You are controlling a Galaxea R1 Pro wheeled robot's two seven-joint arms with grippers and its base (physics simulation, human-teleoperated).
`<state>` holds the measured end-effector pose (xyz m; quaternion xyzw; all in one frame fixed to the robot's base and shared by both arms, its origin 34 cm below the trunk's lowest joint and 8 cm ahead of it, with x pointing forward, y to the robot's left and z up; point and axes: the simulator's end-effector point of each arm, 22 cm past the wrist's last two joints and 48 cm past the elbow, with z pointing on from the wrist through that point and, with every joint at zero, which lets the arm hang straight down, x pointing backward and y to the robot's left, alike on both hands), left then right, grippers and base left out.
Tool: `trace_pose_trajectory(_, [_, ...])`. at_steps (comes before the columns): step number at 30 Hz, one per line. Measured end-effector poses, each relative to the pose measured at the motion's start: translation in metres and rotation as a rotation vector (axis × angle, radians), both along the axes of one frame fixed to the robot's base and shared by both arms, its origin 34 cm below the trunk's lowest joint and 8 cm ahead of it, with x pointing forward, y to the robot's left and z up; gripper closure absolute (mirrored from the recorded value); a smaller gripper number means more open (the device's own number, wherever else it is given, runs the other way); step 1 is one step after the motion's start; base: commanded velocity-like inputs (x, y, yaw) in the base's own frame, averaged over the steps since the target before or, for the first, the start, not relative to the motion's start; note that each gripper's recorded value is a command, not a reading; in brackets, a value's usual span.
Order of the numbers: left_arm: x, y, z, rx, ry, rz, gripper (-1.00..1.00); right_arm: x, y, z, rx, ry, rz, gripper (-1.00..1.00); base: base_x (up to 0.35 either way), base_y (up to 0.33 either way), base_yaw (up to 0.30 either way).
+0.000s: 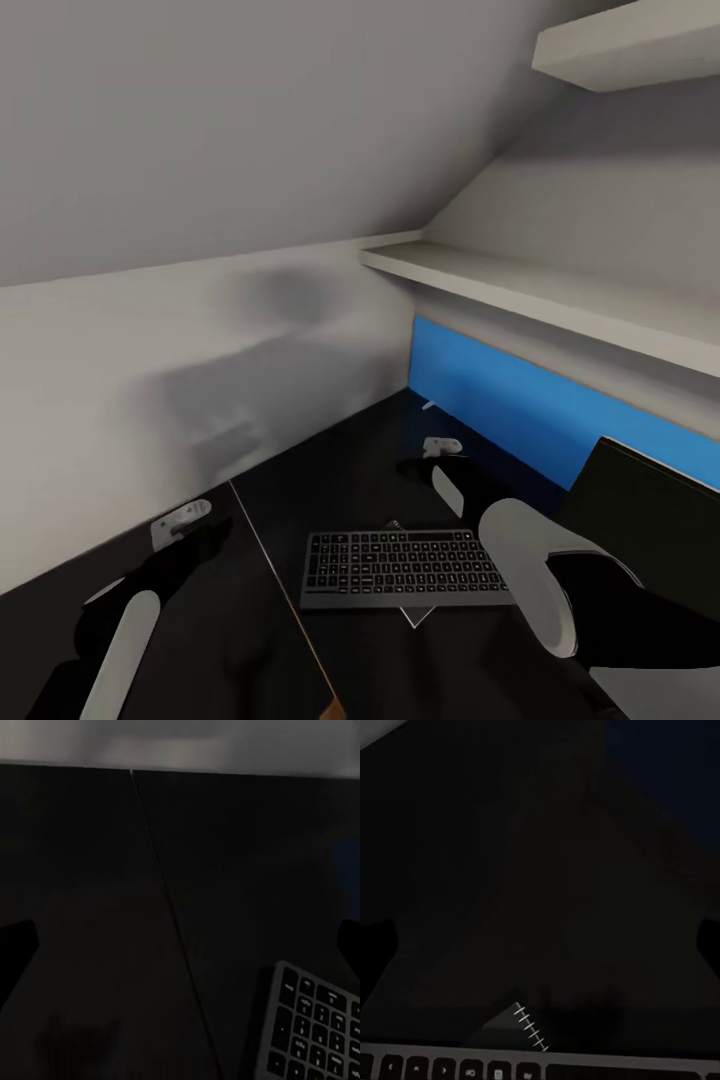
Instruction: In the bedroom, organize the workspace by keeping the computer under the desk, ensuring the monitor is on the desk, placing the keyboard on the desk next to the monitor, placing the mouse on the desk next to the keyboard, moving the folder from the swivel chair onto the desk next to the mouse, stacking the notebook on top of the folder with the pen on top of the notebook, and positioning the swivel chair next to the desk.
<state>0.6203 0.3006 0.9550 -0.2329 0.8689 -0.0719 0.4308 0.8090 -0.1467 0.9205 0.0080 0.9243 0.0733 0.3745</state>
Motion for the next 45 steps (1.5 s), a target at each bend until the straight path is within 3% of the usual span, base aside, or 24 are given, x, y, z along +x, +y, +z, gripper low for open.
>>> trace_pose_trajectory(45, [-0.0004, -0.0003, -0.0034, -0.002, 0.007, -0.001, -1.0, -0.0007, 0.0, -0.0046, -0.001, 0.008, -0.001, -1.0, 0.0, 0.0, 0.0])
